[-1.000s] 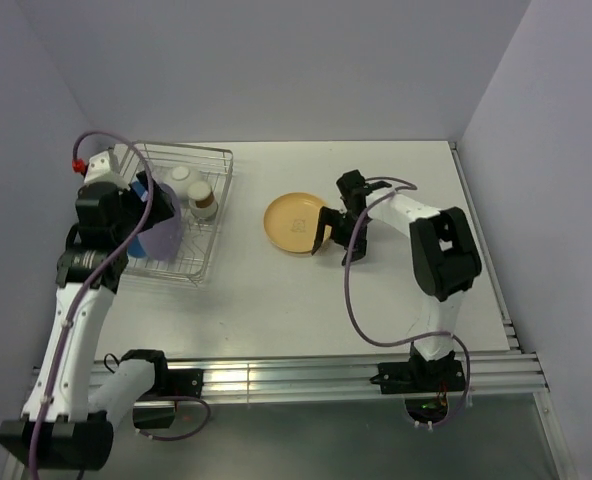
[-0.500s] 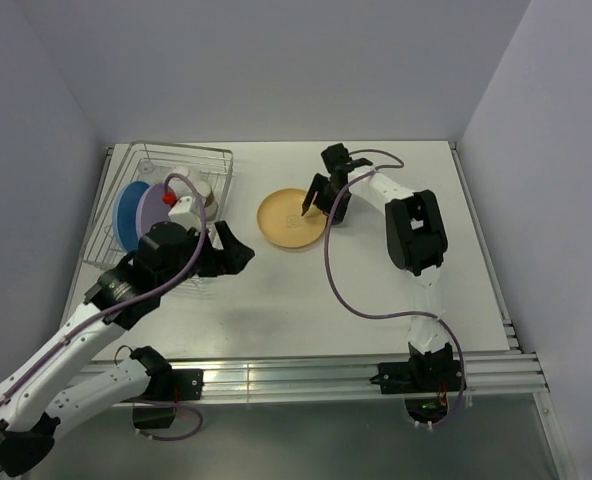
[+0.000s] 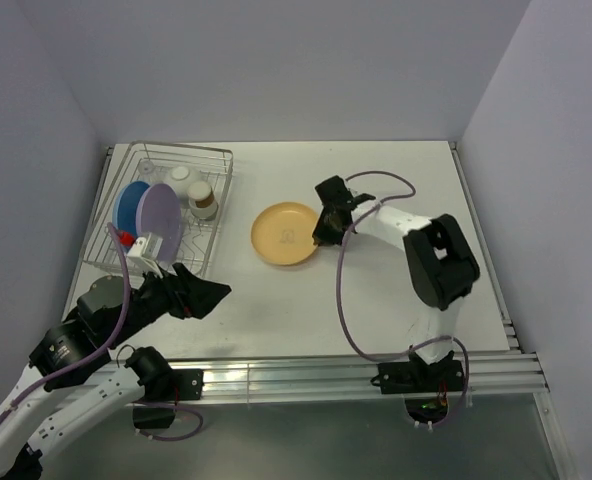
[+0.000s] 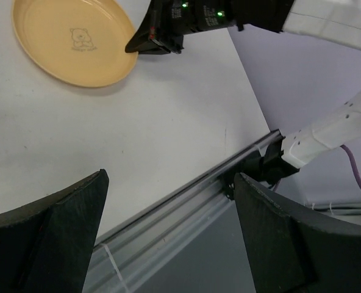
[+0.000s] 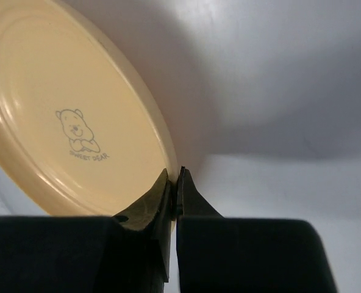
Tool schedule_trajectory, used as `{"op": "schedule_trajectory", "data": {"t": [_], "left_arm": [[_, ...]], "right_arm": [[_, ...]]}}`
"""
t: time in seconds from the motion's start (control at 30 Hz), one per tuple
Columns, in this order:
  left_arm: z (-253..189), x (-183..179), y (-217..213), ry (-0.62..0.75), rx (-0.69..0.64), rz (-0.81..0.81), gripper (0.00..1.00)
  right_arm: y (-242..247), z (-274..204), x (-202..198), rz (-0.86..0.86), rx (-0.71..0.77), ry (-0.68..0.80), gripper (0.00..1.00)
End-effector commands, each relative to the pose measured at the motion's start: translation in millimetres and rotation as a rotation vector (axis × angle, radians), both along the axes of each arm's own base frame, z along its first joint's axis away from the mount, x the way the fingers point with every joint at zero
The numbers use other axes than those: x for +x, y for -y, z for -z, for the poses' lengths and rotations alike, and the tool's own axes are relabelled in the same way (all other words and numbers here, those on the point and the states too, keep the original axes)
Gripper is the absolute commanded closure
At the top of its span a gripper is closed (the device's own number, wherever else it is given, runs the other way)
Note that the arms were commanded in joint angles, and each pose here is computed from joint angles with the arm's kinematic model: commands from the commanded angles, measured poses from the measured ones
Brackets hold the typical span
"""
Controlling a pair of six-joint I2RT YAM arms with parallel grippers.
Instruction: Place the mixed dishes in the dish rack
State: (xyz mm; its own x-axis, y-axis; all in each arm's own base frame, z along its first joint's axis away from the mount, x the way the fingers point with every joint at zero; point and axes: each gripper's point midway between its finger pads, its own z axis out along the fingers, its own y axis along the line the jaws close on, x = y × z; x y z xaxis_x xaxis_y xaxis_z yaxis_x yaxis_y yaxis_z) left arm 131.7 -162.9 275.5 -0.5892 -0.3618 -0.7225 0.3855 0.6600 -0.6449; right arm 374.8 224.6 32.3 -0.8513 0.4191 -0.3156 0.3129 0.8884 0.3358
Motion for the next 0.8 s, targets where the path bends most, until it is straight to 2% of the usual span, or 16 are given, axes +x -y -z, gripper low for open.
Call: {"op": "schedule_trajectory", "data": {"t": [0.0, 0.03, 0.1, 0.27, 0.3, 0.33, 0.43, 0.47, 0.5, 0.57, 0.77], "left_arm": [[-20, -22, 4, -0.002, -0.052, 0.094, 0.11], [-26, -28, 4, 0.011, -0.058, 0.127, 0.17], [-23, -31, 3, 0.018, -0.031, 0.142, 0.20], [-4, -34, 14, -0.014, -0.043, 0.193, 0.18], [-2, -35, 16, -0.017, -0.058, 0.199, 0.18], [3, -32, 20, -0.019, -0.077, 0.199, 0.17], [6, -31, 26, -0.020, -0.164, 0.199, 0.15], [3, -35, 28, -0.025, -0.205, 0.213, 0.15], [3, -36, 30, -0.022, -0.225, 0.221, 0.23], [2, -39, 36, -0.024, -0.259, 0.256, 0.30], [8, -41, 42, -0.054, -0.183, 0.304, 0.24]], "right_arm": [[15, -39, -47, -0.008, -0.072, 0.091, 1.00], [20, -32, -64, -0.008, -0.075, 0.085, 1.00], [20, -45, -94, -0.043, -0.036, 0.129, 1.00], [25, -65, -158, -0.083, 0.085, 0.193, 1.00], [26, -86, -167, -0.087, 0.151, 0.257, 1.00], [32, -76, -187, -0.096, 0.152, 0.229, 1.00], [45, -85, -220, -0.112, 0.238, 0.260, 1.00], [50, -87, -226, -0.114, 0.256, 0.267, 1.00], [55, -96, -232, -0.114, 0.292, 0.304, 1.00], [66, -100, -242, -0.114, 0.301, 0.320, 1.00], [66, -100, -254, -0.178, 0.329, 0.326, 1.00]]}}
